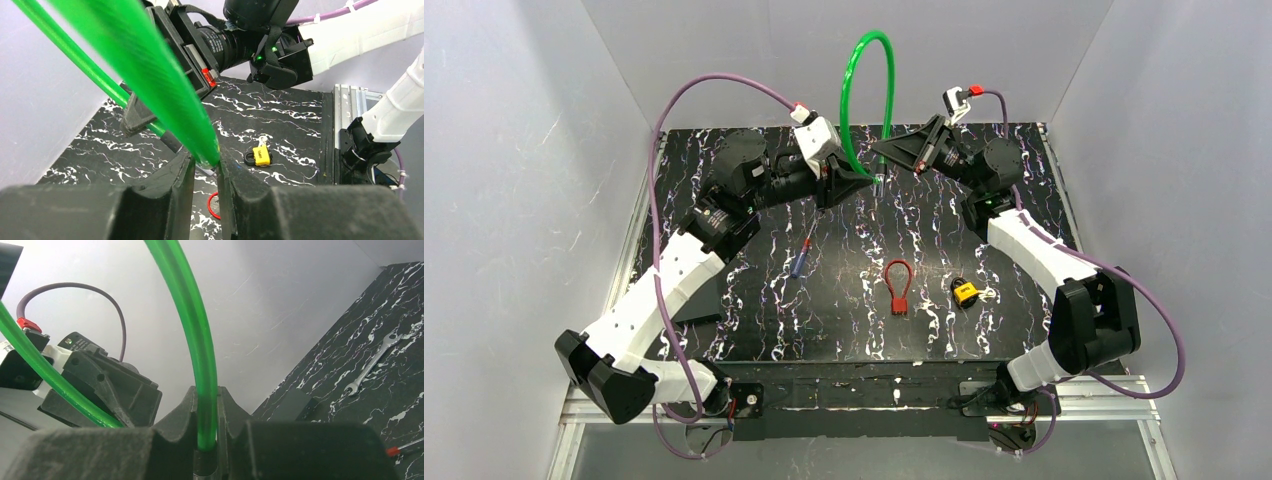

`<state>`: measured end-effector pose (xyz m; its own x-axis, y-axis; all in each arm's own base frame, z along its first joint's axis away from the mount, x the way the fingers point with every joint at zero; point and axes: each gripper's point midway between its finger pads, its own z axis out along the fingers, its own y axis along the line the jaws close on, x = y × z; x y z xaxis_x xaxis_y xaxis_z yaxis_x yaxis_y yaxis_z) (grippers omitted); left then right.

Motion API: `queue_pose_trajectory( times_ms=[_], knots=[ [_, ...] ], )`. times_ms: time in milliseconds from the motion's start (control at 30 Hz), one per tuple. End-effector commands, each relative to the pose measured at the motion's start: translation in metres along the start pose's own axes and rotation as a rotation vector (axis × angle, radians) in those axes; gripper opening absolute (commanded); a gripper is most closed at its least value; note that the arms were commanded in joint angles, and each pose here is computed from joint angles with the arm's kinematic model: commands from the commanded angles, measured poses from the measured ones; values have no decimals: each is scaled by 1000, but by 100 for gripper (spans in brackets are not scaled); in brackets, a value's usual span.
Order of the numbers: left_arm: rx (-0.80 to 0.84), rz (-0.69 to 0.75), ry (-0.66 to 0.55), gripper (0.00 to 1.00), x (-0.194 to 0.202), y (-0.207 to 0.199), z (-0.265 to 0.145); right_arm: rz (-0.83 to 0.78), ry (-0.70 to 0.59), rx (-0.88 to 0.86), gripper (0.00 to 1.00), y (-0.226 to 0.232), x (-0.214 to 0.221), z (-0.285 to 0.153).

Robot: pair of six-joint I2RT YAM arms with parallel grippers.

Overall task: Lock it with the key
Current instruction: Lock the lock.

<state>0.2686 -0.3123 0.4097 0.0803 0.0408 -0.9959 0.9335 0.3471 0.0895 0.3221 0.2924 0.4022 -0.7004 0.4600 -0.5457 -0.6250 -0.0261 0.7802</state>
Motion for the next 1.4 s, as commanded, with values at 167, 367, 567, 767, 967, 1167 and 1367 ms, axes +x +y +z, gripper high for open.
queue_pose_trajectory(
  times_ms=[167,367,567,767,967,1167,1367],
  knots=[
    [-77,-87,54,39,5,12,-3,-121,-21,-142,1,47,-4,1],
    [-75,-168,53,65,10,0,-13,-97,-41,-133,1,44,-7,2],
    [-145,-299,78,63,55,-14,-38,-72,-78,-86,1,33,-13,0],
    [-222,-398,113,57,80,-6,-36,-62,-96,-68,1,27,-17,0],
    [-247,-398,76,56,73,-4,-29,-61,-109,-53,1,24,-19,0],
    [-252,-425,51,54,62,-9,-21,-42,-123,-34,1,16,-21,-1],
    [-245,-425,40,55,55,-12,-11,-36,-133,-29,1,14,-22,0]
  ],
)
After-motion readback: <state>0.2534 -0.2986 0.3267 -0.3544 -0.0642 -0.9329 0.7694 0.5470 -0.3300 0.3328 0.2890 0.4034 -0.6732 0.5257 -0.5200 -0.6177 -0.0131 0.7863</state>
